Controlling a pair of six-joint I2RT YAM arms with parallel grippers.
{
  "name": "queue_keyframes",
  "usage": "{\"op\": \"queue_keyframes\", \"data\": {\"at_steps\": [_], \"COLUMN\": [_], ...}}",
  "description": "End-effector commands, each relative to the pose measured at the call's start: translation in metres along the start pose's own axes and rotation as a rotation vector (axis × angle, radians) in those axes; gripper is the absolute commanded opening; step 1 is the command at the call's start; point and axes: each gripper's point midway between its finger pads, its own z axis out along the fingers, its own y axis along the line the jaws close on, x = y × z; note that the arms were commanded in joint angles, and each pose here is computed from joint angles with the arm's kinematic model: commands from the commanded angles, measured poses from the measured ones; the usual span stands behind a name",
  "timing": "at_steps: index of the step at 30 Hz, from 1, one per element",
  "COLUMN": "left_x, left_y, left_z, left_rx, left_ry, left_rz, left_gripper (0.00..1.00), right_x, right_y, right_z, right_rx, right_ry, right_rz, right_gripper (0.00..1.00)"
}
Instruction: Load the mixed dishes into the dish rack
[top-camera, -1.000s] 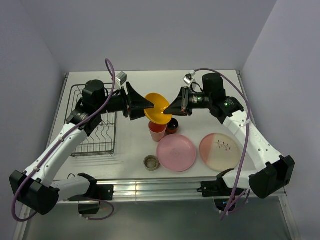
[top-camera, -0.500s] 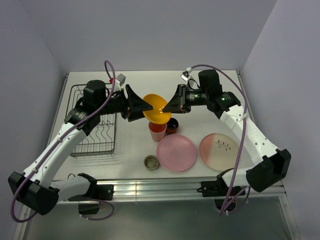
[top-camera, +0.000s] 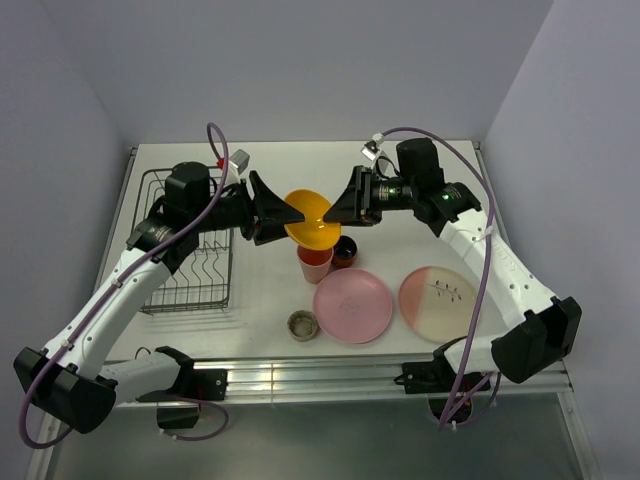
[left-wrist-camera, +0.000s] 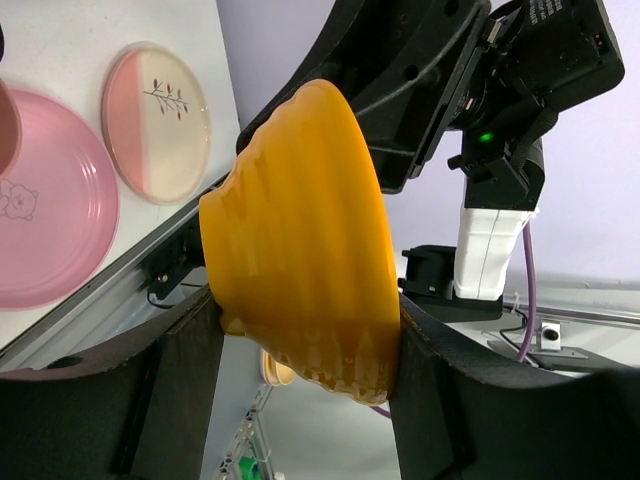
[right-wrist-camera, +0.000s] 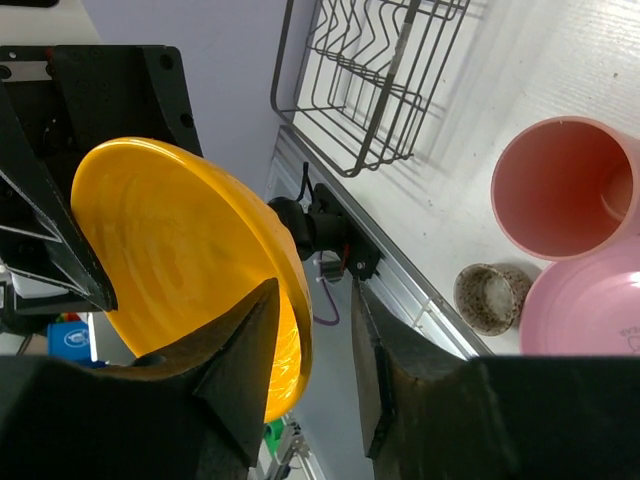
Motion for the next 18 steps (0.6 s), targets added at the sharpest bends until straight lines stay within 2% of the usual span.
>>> {"op": "queue_keyframes", "data": {"at_steps": [1,3,4,6,7,9,10,12,14,18], "left_x": [0.003,0.003,0.004,0.004,0.004,0.004,0.002,0.002,-0.001,-0.007], "left_y": [-0.015,-0.011,-0.010,-0.008,-0.006,-0.002,0.000,0.003,0.003,0.009], "left_z": [-0.008,-0.007,-0.007,-0.008,-0.008,-0.008,-0.008,-0.008,-0.009,-0.015], "left_rx": [0.044,0.033,0.030,0.024,0.018,-0.007,-0.018,-0.041,-0.059,-0.133], "left_ry": [-0.017,-0.017,-0.016,-0.017,-0.021,-0.022,-0.028,-0.029,-0.042,-0.064], "left_rz": [0.062,0.062,0.061,0.059,0.058,0.062,0.065,0.073,0.097,0.118], "left_gripper": [0.00,0.00,0.00,0.00,0.00,0.00,0.00,0.00,0.00,0.00], "right_x": [-0.009,-0.010,-0.010,-0.011,-0.011,-0.013,-0.014,-0.017,-0.018,-0.023], "right_y": [0.016,0.020,0.021,0.024,0.026,0.031,0.033,0.039,0.038,0.030], "right_z": [-0.004,-0.005,-0.006,-0.008,-0.008,-0.011,-0.013,-0.016,-0.017,-0.021], "right_rx": [-0.039,-0.048,-0.051,-0.055,-0.058,-0.065,-0.064,-0.067,-0.054,0.002], "right_ry": [-0.025,-0.030,-0.029,-0.032,-0.032,-0.043,-0.046,-0.061,-0.068,-0.099], "right_rz": [-0.071,-0.079,-0.082,-0.086,-0.089,-0.102,-0.103,-0.116,-0.118,-0.116], "right_gripper": [0.43,0.46,0.54,0.57,0.64,0.66,0.71,0.73,0.80,0.82]}}
